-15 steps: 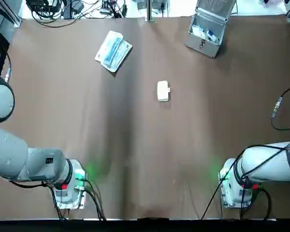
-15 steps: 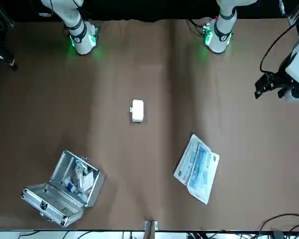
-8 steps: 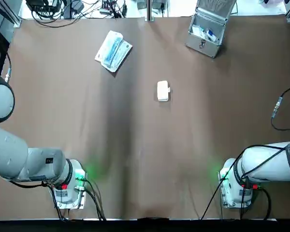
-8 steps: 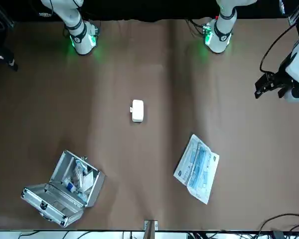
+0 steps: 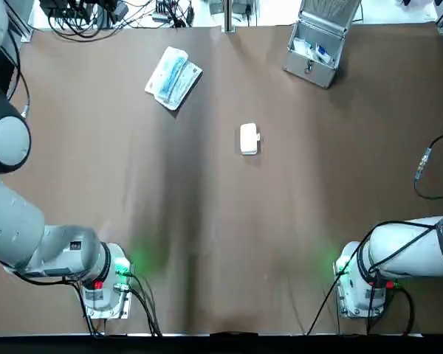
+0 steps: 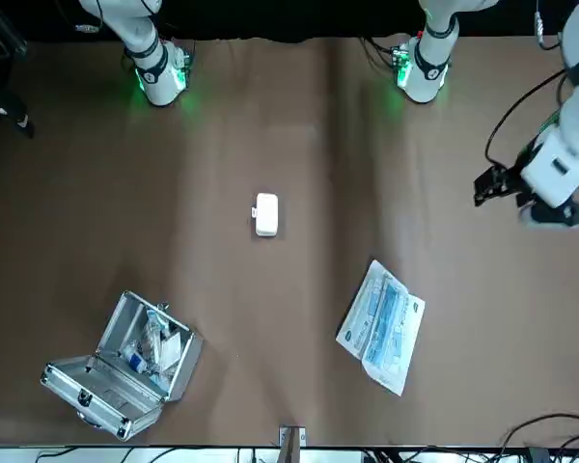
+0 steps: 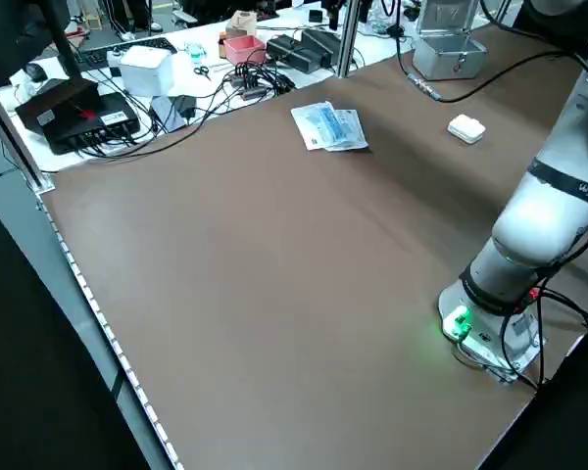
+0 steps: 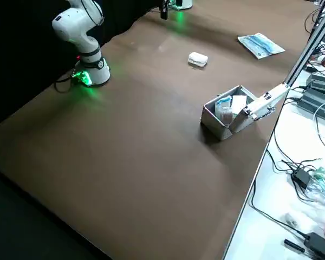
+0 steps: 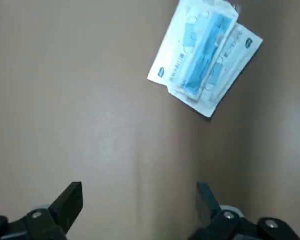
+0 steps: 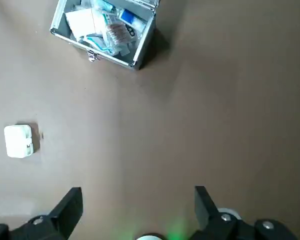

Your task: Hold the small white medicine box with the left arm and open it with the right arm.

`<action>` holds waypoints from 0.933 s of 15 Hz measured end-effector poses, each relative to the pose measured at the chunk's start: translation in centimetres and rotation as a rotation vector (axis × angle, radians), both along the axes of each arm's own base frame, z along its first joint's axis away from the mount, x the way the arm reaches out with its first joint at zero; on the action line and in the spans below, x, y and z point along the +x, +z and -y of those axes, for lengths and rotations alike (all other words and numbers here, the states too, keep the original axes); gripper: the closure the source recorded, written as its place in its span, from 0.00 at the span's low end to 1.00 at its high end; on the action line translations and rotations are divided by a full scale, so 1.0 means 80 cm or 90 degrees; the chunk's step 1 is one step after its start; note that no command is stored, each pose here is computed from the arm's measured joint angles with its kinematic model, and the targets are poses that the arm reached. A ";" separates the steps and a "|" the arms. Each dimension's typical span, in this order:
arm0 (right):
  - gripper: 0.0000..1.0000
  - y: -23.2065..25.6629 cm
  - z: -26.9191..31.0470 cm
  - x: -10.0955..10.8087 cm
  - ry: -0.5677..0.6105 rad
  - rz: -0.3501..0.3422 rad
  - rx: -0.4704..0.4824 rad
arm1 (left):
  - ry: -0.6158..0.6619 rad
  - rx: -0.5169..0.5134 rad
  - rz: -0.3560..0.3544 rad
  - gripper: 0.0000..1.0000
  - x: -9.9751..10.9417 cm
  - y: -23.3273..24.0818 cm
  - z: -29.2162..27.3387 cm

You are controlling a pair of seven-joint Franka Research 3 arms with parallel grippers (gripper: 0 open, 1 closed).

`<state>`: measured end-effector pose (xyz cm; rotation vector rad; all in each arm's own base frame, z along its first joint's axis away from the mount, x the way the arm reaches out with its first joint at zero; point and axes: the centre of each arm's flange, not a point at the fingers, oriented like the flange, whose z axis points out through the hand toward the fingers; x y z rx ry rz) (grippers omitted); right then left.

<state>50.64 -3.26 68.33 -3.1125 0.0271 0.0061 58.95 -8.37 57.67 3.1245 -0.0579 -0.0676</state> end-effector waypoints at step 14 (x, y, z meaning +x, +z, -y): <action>0.01 -0.094 -0.045 0.025 0.032 -0.113 0.089 | -0.160 -0.250 -0.048 0.00 0.054 -0.091 0.027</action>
